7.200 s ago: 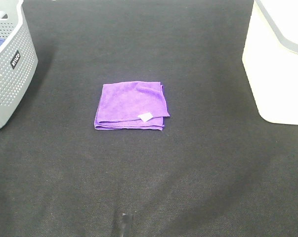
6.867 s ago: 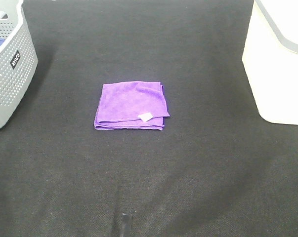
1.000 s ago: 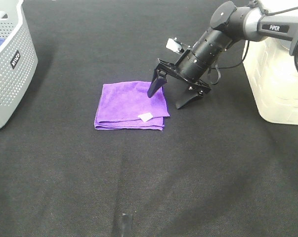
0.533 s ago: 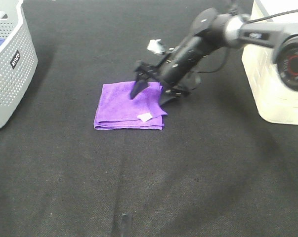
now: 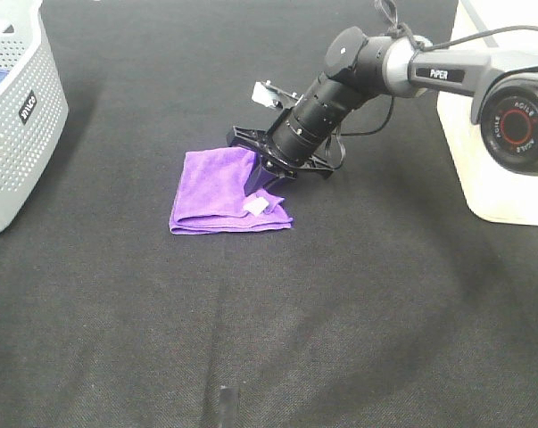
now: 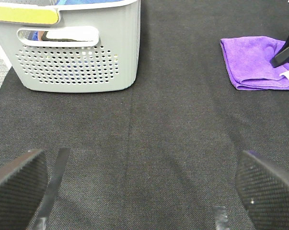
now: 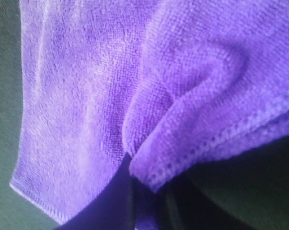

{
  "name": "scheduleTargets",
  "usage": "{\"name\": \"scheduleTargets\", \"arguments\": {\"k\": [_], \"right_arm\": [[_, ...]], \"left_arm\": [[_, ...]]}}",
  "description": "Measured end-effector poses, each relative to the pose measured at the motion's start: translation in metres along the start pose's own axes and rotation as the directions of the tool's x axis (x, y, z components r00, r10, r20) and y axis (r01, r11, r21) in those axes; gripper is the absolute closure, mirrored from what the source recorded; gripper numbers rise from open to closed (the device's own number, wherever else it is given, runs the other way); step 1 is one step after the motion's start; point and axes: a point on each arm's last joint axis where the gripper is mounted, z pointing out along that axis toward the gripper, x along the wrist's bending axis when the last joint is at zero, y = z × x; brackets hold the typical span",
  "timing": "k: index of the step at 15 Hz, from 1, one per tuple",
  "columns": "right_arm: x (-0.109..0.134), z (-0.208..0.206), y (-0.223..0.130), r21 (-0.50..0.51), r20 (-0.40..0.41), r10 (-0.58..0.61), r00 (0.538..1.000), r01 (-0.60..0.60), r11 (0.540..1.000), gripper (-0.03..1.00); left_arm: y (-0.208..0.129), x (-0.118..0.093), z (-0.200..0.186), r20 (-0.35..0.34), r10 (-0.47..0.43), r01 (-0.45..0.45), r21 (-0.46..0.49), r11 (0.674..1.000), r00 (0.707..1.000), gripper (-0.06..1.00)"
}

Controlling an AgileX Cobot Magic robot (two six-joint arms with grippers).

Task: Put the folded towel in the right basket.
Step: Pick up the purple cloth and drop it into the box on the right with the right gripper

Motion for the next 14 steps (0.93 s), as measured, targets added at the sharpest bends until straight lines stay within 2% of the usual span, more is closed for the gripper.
{"name": "scheduleTargets", "arguments": {"k": [2,3,4,6,7,9,10,11,14], "right_arm": [[0.011,-0.024,0.002,0.001,0.022,-0.045,0.999,0.045,0.999,0.88],[0.023,-0.049,0.005,-0.027,0.027,-0.079,0.997,0.080,0.996,0.88],[0.040,-0.092,0.009,-0.079,0.026,-0.112,0.993,0.114,0.990,0.88],[0.050,-0.159,0.012,-0.183,0.036,-0.138,0.990,0.142,0.973,0.88],[0.046,-0.195,0.014,-0.248,0.055,-0.132,0.990,0.142,0.958,0.88],[0.022,-0.258,0.014,-0.371,0.089,-0.078,0.993,0.106,0.923,0.88],[-0.003,-0.302,0.017,-0.467,0.117,-0.025,0.993,0.077,0.881,0.88],[-0.003,-0.302,0.017,-0.467,0.117,-0.025,0.993,0.077,0.881,0.88],[-0.053,-0.383,0.012,-0.634,0.173,0.081,0.982,0.048,0.772,0.88]], "left_arm": [[0.000,0.000,0.000,0.000,0.000,0.000,0.000,1.000,1.000,-0.05],[0.000,0.000,0.000,0.000,0.000,0.000,0.000,1.000,1.000,-0.05],[0.000,0.000,0.000,0.000,0.000,0.000,0.000,1.000,1.000,-0.05],[0.000,0.000,0.000,0.000,0.000,0.000,0.000,1.000,1.000,-0.05],[0.000,0.000,0.000,0.000,0.000,0.000,0.000,1.000,1.000,-0.05],[0.000,0.000,0.000,0.000,0.000,0.000,0.000,1.000,1.000,-0.05],[0.000,0.000,0.000,0.000,0.000,0.000,0.000,1.000,1.000,-0.05],[0.000,0.000,0.000,0.000,0.000,0.000,0.000,1.000,1.000,-0.05],[0.000,0.000,0.000,0.000,0.000,0.000,0.000,1.000,1.000,-0.05]]}}
